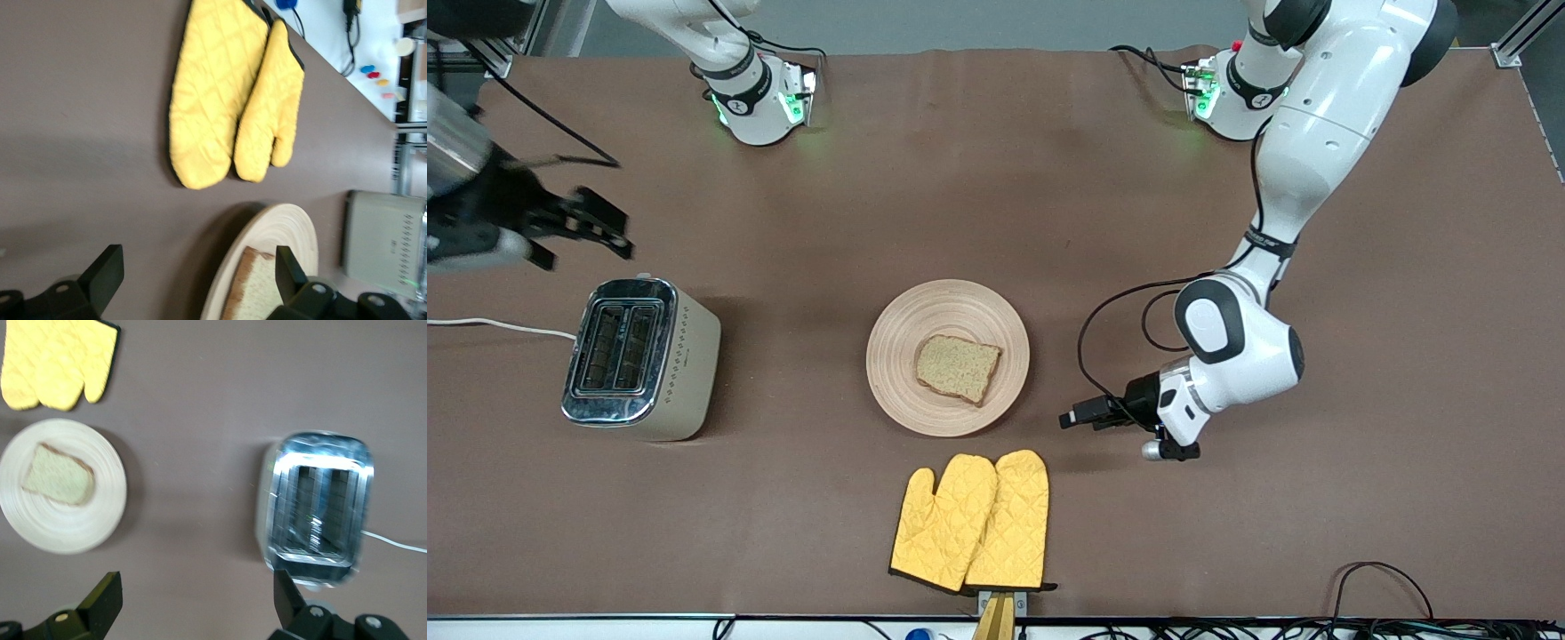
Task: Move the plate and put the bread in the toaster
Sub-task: 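Release the plate with the left gripper while the right gripper reaches out, then lower the right gripper onto the bread slice and grasp it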
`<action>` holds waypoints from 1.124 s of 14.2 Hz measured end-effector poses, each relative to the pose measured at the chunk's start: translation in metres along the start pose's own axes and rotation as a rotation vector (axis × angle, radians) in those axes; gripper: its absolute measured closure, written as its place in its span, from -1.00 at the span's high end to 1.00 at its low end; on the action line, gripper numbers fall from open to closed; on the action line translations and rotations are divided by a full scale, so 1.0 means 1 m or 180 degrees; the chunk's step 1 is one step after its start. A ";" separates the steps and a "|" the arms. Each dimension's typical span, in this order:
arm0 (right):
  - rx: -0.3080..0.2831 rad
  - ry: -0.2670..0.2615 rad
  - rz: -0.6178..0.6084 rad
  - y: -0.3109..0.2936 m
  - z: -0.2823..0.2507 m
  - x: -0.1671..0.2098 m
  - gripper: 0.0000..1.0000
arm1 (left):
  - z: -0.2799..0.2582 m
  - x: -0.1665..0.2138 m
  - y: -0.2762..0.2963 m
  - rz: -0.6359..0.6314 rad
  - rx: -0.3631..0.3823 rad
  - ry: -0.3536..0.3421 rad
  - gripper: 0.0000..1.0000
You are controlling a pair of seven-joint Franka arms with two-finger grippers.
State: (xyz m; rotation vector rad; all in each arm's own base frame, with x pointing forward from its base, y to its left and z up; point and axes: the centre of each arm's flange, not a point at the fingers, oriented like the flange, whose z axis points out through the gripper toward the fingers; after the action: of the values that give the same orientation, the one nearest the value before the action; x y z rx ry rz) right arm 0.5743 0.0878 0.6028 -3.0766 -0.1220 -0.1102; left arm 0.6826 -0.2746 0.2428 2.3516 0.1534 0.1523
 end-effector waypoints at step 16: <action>0.0521 -0.0226 0.1128 -0.196 0.374 0.048 1.00 | -0.368 -0.026 0.140 0.0397 0.2378 -0.0149 1.00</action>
State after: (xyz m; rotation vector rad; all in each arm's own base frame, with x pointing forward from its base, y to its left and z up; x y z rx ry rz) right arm 0.6319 0.3098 0.2450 -2.8833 0.3893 0.0255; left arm 0.6087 -0.1225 0.5990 3.1091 0.0398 0.1107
